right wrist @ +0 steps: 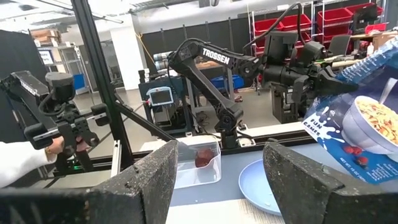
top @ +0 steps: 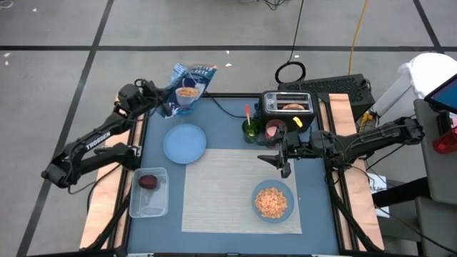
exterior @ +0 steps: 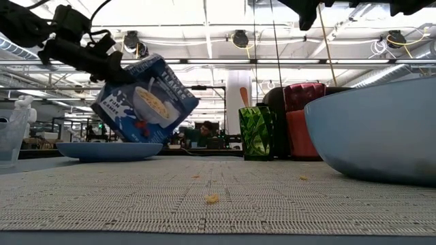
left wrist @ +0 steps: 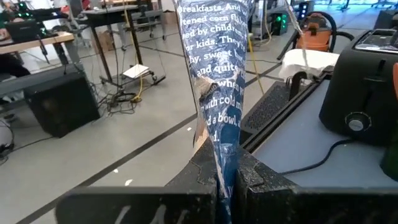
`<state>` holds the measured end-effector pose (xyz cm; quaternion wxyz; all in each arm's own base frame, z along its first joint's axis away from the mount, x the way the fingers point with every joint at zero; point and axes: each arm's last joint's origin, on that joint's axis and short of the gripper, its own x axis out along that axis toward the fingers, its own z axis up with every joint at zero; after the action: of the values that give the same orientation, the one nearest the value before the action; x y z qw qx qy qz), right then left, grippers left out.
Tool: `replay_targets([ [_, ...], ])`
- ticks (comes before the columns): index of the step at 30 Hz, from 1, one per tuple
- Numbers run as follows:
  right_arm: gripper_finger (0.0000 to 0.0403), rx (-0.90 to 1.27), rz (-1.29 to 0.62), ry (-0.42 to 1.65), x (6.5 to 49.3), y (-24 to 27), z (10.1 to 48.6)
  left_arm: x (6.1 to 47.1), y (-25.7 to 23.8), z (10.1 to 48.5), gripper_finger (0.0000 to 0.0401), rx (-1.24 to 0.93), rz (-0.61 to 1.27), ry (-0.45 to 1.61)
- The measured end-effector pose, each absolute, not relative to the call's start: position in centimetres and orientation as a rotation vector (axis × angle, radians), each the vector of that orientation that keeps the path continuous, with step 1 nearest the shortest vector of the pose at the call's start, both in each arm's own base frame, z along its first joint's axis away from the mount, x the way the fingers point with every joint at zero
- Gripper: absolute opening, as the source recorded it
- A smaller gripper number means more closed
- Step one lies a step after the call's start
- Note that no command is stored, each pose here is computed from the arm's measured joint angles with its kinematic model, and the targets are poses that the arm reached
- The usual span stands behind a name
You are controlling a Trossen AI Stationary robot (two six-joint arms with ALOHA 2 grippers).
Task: Arrange a breakfast setting
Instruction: Pour the cereal into the blue bowl
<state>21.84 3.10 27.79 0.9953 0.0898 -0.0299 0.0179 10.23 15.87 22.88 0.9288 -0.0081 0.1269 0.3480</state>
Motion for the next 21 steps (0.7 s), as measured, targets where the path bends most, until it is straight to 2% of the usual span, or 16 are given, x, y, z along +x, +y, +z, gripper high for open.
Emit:
replay_targets([
  [21,0.0226,0.180,0.038,-0.058,21.8,3.1,27.8,9.3,14.6,21.6,0.0021,-0.106,0.734,0.428],
])
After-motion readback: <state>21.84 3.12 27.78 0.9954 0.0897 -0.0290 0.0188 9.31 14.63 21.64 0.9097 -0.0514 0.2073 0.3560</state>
